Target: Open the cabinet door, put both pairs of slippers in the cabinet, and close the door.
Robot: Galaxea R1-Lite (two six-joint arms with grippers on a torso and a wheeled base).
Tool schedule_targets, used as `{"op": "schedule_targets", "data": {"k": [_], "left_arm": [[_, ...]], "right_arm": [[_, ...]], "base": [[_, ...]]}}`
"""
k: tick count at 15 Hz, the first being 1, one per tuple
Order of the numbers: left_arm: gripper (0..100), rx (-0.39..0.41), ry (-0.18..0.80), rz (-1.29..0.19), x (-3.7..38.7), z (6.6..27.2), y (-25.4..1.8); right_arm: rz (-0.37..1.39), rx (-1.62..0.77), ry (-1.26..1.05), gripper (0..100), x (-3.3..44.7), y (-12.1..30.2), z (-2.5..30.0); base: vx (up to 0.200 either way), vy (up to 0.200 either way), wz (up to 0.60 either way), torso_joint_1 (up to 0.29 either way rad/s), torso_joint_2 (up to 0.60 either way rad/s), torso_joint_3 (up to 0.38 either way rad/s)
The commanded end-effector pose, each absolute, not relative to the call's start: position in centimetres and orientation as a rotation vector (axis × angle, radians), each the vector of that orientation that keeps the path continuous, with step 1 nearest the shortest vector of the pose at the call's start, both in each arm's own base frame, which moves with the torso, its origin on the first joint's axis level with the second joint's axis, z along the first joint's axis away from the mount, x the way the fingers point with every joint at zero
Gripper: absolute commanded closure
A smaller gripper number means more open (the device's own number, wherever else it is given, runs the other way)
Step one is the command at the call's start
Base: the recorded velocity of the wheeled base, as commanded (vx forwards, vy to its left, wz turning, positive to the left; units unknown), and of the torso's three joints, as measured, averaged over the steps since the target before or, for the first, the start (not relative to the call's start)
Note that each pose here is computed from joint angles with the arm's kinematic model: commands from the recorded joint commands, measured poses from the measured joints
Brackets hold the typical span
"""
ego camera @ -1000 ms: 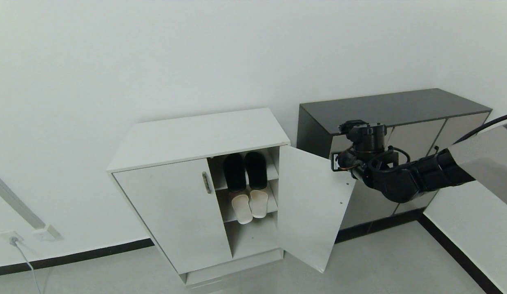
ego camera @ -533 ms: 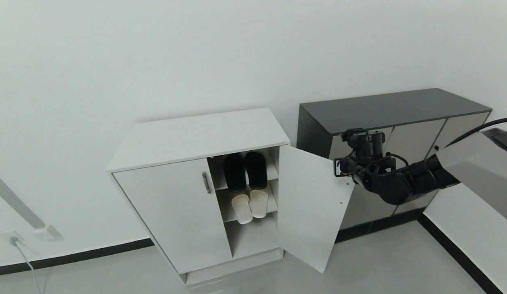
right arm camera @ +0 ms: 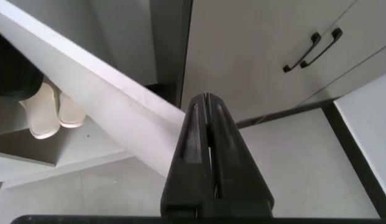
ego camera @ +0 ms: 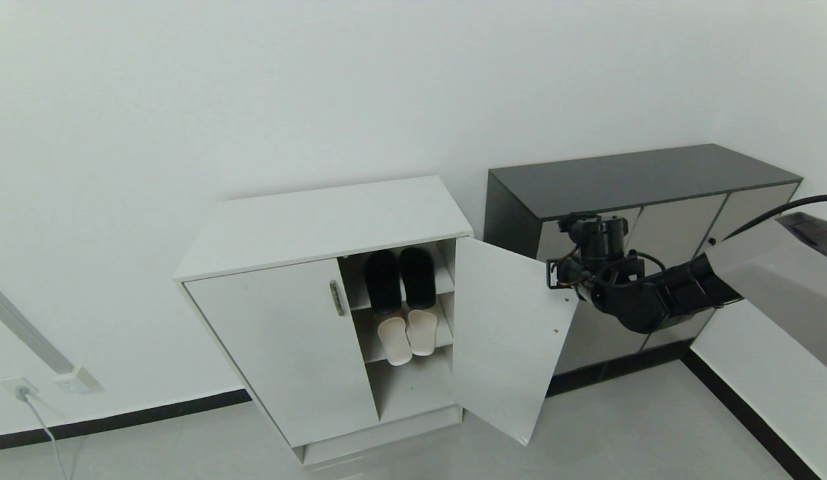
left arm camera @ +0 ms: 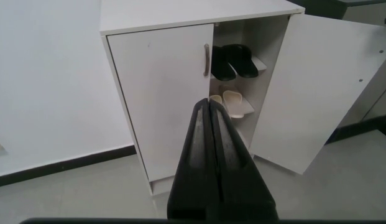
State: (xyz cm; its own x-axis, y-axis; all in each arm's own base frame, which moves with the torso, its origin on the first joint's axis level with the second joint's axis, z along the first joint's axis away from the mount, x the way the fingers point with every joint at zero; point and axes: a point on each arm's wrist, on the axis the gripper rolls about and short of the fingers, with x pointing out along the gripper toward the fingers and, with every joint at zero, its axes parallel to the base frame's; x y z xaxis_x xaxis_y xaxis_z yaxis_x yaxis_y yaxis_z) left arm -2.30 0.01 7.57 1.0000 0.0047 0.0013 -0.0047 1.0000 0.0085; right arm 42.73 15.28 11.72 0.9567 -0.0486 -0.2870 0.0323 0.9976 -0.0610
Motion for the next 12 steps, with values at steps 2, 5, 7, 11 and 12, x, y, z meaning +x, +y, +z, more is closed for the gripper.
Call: {"op": "schedule_targets", "data": {"k": [2, 5, 7, 11, 12], "left_arm": [[100, 0.009, 0.0, 0.006, -2.3, 7.6, 0.0], [100, 0.009, 0.0, 0.003, -2.3, 7.6, 0.0], [100, 0.009, 0.0, 0.003, -2.3, 7.6, 0.0], [100, 0.009, 0.0, 0.003, -2.3, 7.6, 0.0], [100, 0.009, 0.0, 0.006, -2.3, 7.6, 0.0]], "right_arm": [[-0.042, -0.059, 0.297, 100, 42.8, 15.3, 11.6], [-0.042, -0.066, 0.305, 100, 42.7, 15.2, 11.5], [-0.037, -0.071, 0.312, 100, 42.3, 15.3, 11.5], [0.028, -0.089, 0.324, 100, 39.6, 17.3, 12.2], [0.041, -0.09, 0.323, 100, 39.0, 17.7, 12.4]], "base": [[0.0, 0.0, 0.0, 0.0, 0.0, 0.0], [0.0, 0.0, 0.0, 0.0, 0.0, 0.0], [0.0, 0.0, 0.0, 0.0, 0.0, 0.0], [0.0, 0.0, 0.0, 0.0, 0.0, 0.0], [0.0, 0.0, 0.0, 0.0, 0.0, 0.0]]}}
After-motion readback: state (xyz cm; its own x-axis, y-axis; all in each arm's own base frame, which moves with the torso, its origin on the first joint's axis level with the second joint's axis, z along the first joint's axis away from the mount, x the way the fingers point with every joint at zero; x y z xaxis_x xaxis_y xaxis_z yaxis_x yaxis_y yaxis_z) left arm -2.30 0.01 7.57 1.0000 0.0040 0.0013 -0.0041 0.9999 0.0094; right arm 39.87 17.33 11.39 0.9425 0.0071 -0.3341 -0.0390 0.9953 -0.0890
